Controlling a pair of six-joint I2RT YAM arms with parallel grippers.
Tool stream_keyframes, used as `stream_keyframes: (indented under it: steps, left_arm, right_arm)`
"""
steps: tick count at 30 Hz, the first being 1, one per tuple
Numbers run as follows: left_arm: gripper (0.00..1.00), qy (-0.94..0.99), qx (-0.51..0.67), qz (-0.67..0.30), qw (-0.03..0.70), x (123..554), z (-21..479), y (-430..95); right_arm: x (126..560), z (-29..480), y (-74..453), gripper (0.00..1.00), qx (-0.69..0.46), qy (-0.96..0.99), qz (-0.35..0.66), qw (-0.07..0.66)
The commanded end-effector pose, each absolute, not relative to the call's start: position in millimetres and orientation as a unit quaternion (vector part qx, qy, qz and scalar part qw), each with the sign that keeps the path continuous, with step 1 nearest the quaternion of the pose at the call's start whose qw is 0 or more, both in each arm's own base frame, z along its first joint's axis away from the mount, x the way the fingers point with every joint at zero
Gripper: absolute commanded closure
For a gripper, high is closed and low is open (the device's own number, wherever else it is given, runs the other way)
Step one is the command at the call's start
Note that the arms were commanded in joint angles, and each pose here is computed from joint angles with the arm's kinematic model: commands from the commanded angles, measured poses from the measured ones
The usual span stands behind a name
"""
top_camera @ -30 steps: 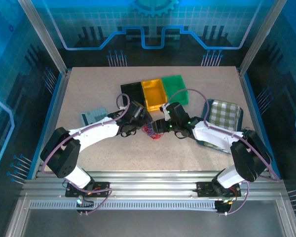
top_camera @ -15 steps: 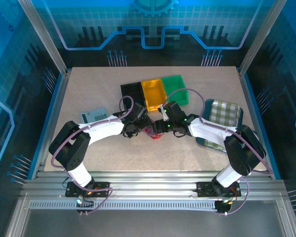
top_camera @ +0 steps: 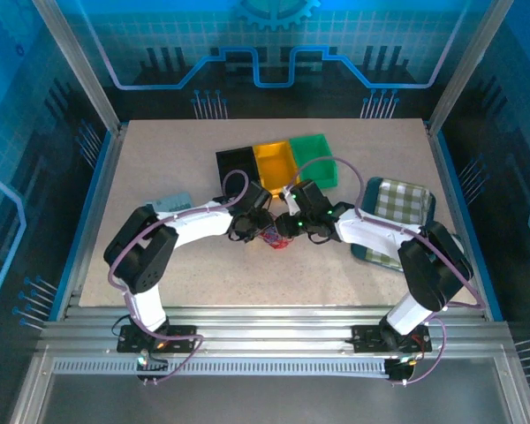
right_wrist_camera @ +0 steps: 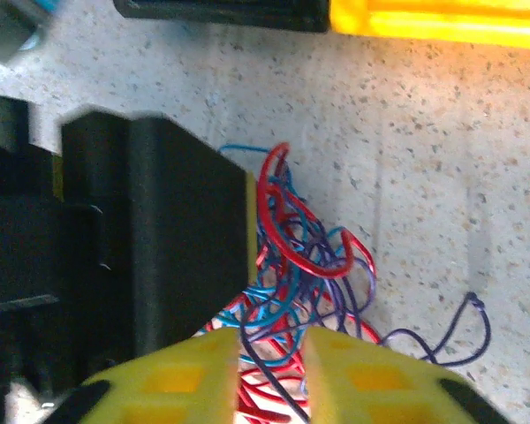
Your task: Untangle the cables
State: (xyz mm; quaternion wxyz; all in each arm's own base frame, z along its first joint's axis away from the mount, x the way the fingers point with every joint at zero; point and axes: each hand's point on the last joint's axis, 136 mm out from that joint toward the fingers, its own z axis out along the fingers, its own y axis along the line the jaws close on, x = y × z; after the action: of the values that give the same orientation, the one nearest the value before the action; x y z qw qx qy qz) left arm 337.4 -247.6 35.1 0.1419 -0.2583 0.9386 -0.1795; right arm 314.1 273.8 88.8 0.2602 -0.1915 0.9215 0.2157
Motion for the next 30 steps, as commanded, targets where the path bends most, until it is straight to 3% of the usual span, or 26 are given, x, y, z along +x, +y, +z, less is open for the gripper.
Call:
stream_keyframes:
  steps: [1,6,10,14,30]
  left_arm:
    - [0.58,0.943,-0.245,-0.186,0.128,338.6,34.1,-258.6]
    - [0.71,0.946,-0.241,-0.179,0.125,339.9,31.4,-259.4]
    - [0.85,0.948,-0.23,-0.181,0.121,340.0,31.3,-260.6]
    - [1.0,0.954,-0.208,-0.186,0.105,339.5,30.4,-258.7]
    - [1.0,0.979,-0.097,-0.174,0.043,334.7,35.2,-260.5]
  right_arm:
    - [319.6,104.5,287.0,0.88,-0.197,0.91,0.245,0.27]
    - [318.1,108.7,283.5,0.9,-0.188,0.91,0.257,0.267]
    - [319.7,109.6,273.0,0.63,-0.182,0.914,0.237,0.275]
    - [322.4,110.8,259.9,0.53,-0.17,0.917,0.23,0.276]
    - [321.1,96.9,253.0,0.48,-0.186,0.923,0.224,0.25]
